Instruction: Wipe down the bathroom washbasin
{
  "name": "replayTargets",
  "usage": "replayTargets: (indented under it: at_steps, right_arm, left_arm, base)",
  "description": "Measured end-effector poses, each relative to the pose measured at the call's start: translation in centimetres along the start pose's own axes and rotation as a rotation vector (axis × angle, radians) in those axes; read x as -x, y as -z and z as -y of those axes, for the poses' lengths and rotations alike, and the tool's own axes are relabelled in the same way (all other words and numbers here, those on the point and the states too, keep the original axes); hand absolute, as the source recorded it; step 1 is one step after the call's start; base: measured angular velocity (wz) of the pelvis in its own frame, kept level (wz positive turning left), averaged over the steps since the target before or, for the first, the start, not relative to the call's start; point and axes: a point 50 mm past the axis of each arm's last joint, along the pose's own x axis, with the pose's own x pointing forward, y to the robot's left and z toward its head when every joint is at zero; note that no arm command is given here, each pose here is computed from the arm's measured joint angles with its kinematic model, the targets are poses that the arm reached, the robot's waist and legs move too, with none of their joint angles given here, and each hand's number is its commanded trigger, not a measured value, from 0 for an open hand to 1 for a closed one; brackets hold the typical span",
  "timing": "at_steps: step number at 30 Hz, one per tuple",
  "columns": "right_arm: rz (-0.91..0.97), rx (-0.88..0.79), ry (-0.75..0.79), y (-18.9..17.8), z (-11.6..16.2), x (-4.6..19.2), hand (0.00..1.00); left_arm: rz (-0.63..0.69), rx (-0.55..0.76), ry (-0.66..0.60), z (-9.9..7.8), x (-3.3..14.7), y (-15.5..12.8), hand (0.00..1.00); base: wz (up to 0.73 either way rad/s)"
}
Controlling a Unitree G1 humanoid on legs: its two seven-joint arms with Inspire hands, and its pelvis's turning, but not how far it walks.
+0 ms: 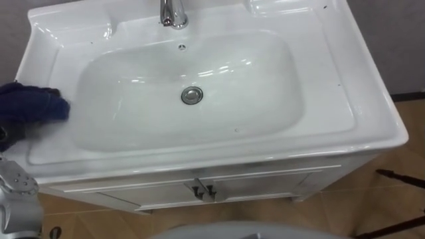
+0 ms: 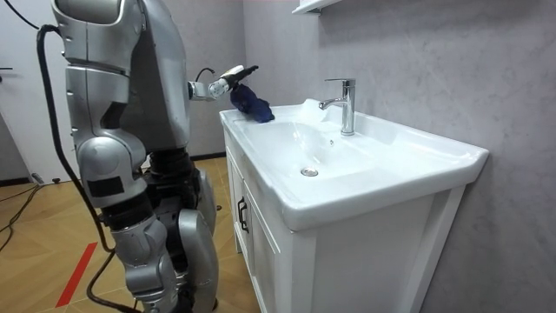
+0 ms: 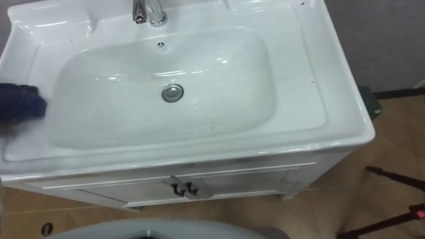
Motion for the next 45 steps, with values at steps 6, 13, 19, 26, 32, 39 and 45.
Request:
replayTargets:
  at_steps: [6, 13, 19, 26, 32, 39, 45]
  right_arm:
    - [-0.002, 0.019, -0.005, 0.0, -0.3, 0.0, 0.00]
    - [0.012, 0.043, -0.015, -0.5, -0.6, -0.1, 0.00]
    - [0.070, 0.053, -0.033, -1.3, -1.1, -0.1, 0.00]
    - [0.111, 0.051, -0.037, -1.9, -1.2, -0.1, 0.00]
    - [0.120, 0.048, -0.051, -1.5, -1.3, -0.1, 0.00]
    - [0.110, 0.050, -0.054, -1.0, -1.4, -0.1, 0.00]
    - [0.095, 0.067, -0.064, -0.6, -1.5, -0.1, 0.00]
  left_arm:
    - [-0.059, 0.146, 0.025, 0.4, 0.2, 0.0, 0.00]
    - [-0.120, 0.292, 0.052, 1.3, 0.7, -0.7, 0.00]
    - [-0.021, 0.494, -0.012, -0.6, 0.2, -3.3, 0.00]
    - [0.130, 0.651, -0.156, -2.7, -0.6, -6.5, 0.00]
    - [0.191, 0.717, -0.248, -3.7, -0.7, -7.5, 0.00]
    - [0.235, 0.769, -0.330, -4.6, -0.6, -8.0, 0.00]
    - [0.229, 0.777, -0.376, -5.0, -0.7, -7.7, 0.00]
  base:
    - [0.00]
    - [0.00]
    - [0.00]
    - [-0.06]
    - [-0.11]
    - [-0.01]
    - [-0.06]
